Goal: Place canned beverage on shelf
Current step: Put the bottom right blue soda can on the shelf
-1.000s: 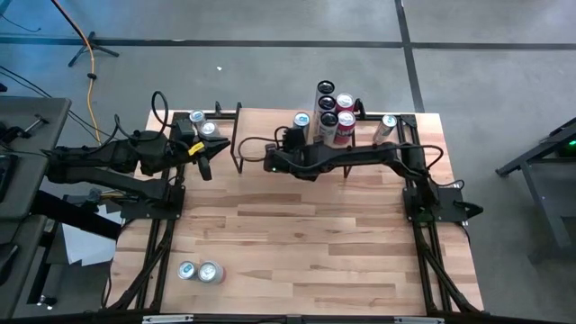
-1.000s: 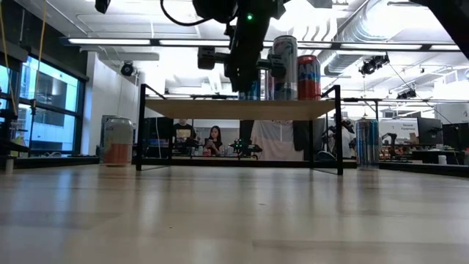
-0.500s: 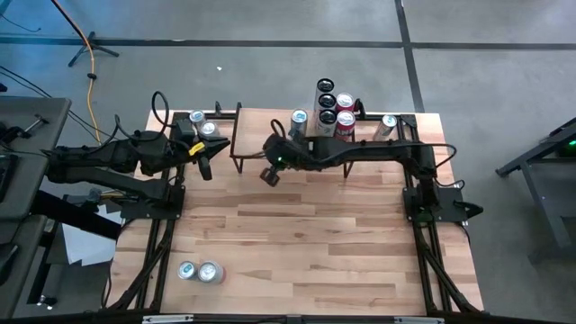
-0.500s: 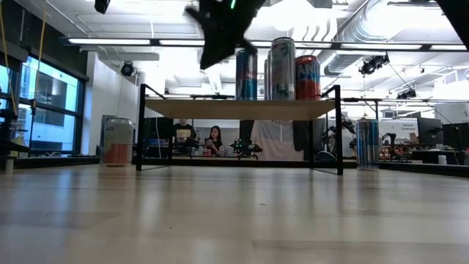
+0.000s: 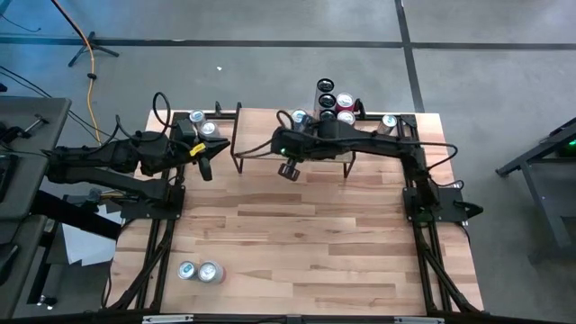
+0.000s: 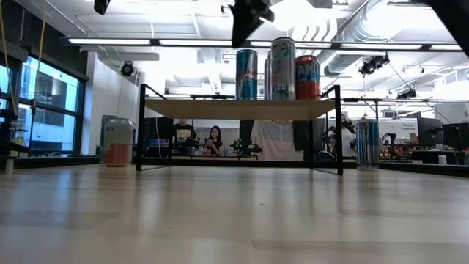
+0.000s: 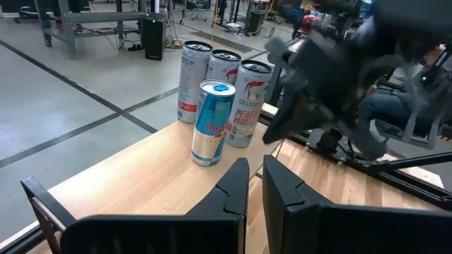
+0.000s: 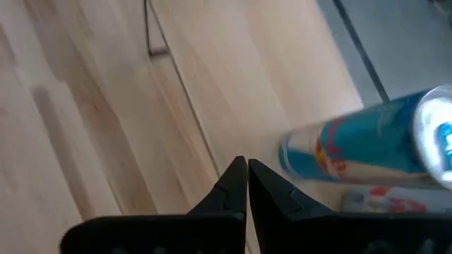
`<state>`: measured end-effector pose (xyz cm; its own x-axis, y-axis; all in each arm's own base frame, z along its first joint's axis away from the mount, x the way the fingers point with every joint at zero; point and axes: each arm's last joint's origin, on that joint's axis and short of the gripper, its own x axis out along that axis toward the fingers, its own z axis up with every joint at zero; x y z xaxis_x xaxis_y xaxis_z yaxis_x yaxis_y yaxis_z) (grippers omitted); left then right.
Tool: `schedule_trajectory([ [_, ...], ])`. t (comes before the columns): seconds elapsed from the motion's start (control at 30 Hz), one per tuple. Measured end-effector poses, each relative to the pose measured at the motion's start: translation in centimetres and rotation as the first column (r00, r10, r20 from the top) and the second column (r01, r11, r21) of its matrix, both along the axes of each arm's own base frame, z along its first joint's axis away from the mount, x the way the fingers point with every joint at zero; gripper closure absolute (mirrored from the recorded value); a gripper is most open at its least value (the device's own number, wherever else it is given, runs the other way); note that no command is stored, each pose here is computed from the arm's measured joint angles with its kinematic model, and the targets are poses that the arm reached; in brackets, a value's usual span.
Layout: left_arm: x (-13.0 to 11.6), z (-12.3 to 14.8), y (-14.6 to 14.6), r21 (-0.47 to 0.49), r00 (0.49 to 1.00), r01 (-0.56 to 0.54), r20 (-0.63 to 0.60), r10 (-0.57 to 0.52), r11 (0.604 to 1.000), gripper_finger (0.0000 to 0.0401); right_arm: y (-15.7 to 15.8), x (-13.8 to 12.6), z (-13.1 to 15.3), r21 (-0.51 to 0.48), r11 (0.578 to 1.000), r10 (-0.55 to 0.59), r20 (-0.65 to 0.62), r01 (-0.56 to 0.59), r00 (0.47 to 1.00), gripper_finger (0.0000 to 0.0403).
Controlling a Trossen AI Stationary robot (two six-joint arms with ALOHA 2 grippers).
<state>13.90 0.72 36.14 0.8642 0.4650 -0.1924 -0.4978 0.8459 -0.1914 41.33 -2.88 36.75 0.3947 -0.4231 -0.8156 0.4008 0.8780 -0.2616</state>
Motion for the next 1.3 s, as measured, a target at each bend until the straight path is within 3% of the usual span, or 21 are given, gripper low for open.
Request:
schedule_trajectory([
  [0.13, 0.0, 0.0, 0.0, 0.0, 1.0, -0.001, 0.001, 0.001, 1.0, 0.0401, 1.2, 1.4, -2.6, -0.008, 0.998, 0.056, -0.128, -0.058, 0.99, 0.0403],
  [0.23, 0.0, 0.0, 0.0, 0.002, 1.0, -0.008, -0.001, 0.008, 1.0, 0.0401, 2.0, 2.3, -4.8, -0.083, 0.991, 0.084, -0.231, -0.106, 0.969, 0.0403],
  [0.4, 0.3, -0.1, 0.1, 0.009, 0.999, -0.034, -0.01, 0.034, 0.999, 0.0401, 2.2, 3.4, -7.4, -0.269, 0.952, 0.038, -0.364, -0.144, 0.931, 0.0403],
  [0.7, 1.1, -0.5, 0.0, -0.008, 0.999, -0.041, -0.032, 0.041, 0.999, 0.0401, 1.2, 5.1, -11.7, -0.406, 0.89, -0.026, -0.502, -0.209, 0.864, 0.0403],
  [1.3, 2.3, -1.1, 0.0, -0.022, 0.997, -0.044, -0.067, 0.042, 0.999, 0.0401, -3.0, 4.9, -11.8, -0.405, 0.902, -0.09, -0.517, -0.15, 0.851, 0.0403],
])
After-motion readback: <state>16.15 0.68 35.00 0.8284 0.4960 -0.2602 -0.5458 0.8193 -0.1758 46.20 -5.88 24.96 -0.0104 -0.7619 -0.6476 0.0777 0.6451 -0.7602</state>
